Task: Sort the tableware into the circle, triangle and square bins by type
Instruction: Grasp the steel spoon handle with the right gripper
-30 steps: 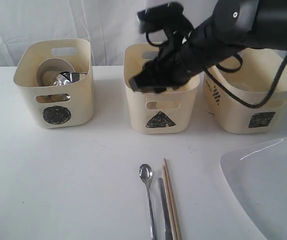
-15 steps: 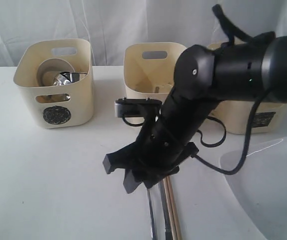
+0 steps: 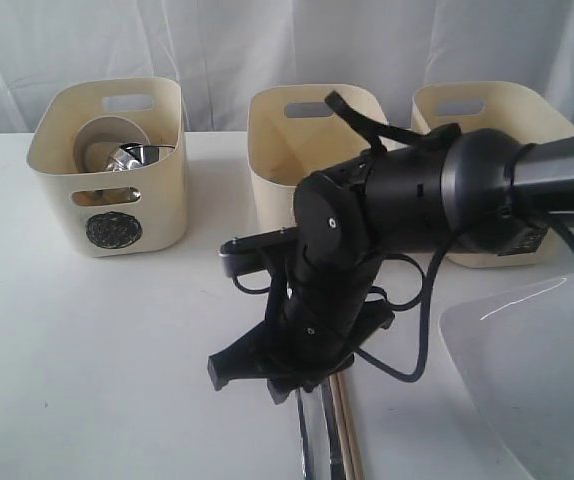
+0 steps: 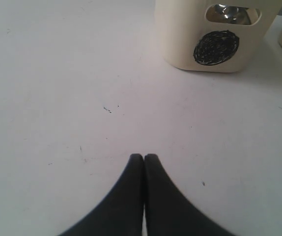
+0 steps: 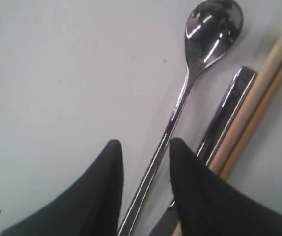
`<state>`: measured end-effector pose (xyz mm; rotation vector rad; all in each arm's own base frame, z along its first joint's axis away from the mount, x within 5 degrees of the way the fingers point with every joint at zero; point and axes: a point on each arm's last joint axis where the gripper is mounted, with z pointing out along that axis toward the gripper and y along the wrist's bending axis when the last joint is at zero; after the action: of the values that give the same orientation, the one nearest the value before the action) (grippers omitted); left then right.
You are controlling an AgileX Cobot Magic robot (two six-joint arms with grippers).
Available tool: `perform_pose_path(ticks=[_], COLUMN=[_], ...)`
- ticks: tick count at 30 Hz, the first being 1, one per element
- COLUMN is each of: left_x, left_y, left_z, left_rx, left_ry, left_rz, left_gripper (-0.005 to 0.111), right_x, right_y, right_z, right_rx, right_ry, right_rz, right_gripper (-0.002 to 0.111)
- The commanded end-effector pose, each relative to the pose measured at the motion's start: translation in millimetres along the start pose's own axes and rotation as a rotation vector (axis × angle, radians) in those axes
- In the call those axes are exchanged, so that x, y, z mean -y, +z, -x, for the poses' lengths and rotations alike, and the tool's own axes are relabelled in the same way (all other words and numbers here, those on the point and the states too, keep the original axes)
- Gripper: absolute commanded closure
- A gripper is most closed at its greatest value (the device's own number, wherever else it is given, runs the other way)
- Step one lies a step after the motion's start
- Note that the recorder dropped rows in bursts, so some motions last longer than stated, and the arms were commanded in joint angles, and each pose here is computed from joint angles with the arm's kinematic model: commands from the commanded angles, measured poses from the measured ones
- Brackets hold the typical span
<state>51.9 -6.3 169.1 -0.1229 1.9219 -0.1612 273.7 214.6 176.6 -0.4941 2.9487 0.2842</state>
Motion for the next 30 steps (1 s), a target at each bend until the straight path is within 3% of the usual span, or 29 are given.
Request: perform_pose_path(ticks=[1, 8, 15, 30], left_x=[0.3, 0.3, 0.3, 0.3], left_y=[0.5, 0.5, 0.5, 0.5], left_z=[-1.7, -1.7, -1.7, -1.7], left_rx=[0.001, 0.001, 0.001, 0.001], left_ry=[-0.005, -0.005, -0.005, -0.005], left_rz=[-0.009, -0.009, -0.009, -0.009], left_gripper=[0.107, 0.107, 0.107, 0.107], right_x=[4.4, 4.4, 4.4, 7.5], right_y=[18.1, 20.1, 20.1, 46.0], right_z=[-6.3, -4.5, -4.6, -3.3], right_rx=[-0.020, 0.002, 0.000, -0.024], right_ry=[0.002, 0.001, 0.002, 0.001], right_rz=[-0.019, -0.016, -0.016, -0.032], right_gripper=[0.077, 0.077, 0.060, 0.059])
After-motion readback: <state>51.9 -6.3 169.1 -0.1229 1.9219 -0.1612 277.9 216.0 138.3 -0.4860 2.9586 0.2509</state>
